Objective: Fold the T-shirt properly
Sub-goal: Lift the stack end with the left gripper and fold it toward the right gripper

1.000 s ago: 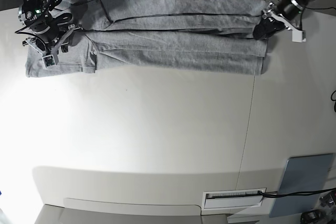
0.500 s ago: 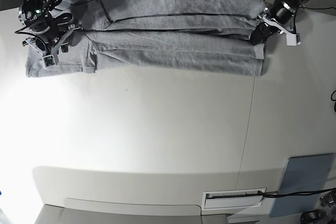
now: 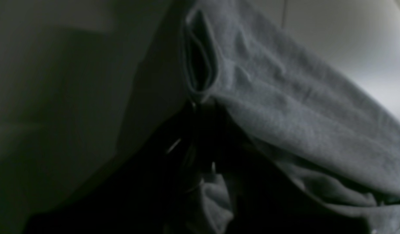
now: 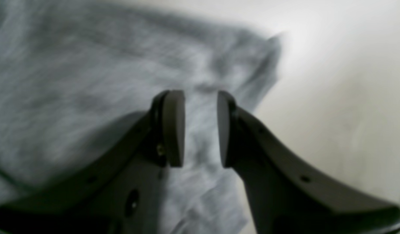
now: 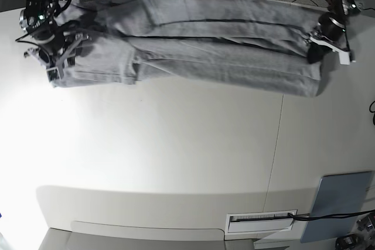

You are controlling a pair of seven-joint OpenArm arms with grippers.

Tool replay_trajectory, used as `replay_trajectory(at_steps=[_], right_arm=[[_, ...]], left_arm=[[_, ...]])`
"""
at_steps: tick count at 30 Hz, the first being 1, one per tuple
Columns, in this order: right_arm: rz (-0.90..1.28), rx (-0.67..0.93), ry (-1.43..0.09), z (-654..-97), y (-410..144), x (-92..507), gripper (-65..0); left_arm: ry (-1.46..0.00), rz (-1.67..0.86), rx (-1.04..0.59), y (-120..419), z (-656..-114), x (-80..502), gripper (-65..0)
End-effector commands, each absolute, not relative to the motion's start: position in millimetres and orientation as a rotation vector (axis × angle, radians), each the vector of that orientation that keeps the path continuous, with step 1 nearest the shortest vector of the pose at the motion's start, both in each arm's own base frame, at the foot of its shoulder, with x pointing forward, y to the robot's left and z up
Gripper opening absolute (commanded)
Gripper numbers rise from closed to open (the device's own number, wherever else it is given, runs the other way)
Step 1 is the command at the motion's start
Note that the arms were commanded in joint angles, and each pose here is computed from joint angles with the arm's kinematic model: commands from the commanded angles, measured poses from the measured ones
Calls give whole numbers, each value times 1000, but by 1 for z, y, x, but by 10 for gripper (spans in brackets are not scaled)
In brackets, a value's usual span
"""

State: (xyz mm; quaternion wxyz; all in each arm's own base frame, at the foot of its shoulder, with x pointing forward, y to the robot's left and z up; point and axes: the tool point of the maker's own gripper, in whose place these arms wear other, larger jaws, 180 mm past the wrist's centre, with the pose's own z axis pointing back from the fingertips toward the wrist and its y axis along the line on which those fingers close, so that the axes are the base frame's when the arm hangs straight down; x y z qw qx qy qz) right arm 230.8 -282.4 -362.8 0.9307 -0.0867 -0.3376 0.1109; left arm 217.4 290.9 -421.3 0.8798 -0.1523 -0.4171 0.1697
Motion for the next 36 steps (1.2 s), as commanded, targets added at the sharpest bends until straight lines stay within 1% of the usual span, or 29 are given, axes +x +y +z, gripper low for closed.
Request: replay_trajectory(at_steps=[1,3,5,9,13,16,19,22,25,28,34,35,36], right_arm=[[236,-194,-736,-350,-285,240,-474],[235,-197,-746,-348,-286,244,-474],[234,-197,-751,-346,-286,246,-474],[234,-197,-751,-346,-286,246,-474],[234,-197,-756,-346,-285,247,-474],[234,-197,-771,-343,-285,250,-474],[235,-196,-781,-341,-285,252,-474],[235,-197,-780,-342,-285,252,-474],[236,-198,-780,-341,-285,252,-474],[239,-208,-777,-342,-286,251,-474],[241,-214,-775,-342,-287,251,-474],[241,-214,-775,-342,-287,251,-474],[241,-214,-775,-342,-287,251,-474]], left_arm=[[-914,336,-293,304,-407,226,-650],[-910,317,-286,308,-402,227,-650],[-896,307,-312,300,-399,226,-650],[-956,282,-424,259,-376,223,-650],[-1031,313,-553,210,-348,218,-650],[-1046,311,-659,174,-335,216,-650],[-1021,266,-780,125,-328,216,-650],[-972,232,-928,65,-324,215,-650],[-925,205,-1010,16,-320,216,-650],[-891,160,-1034,-19,-318,215,-650],[-839,45,-971,-56,-326,211,-650],[-830,12,-958,-61,-327,210,-626],[-828,-19,-949,-65,-328,210,-572]])
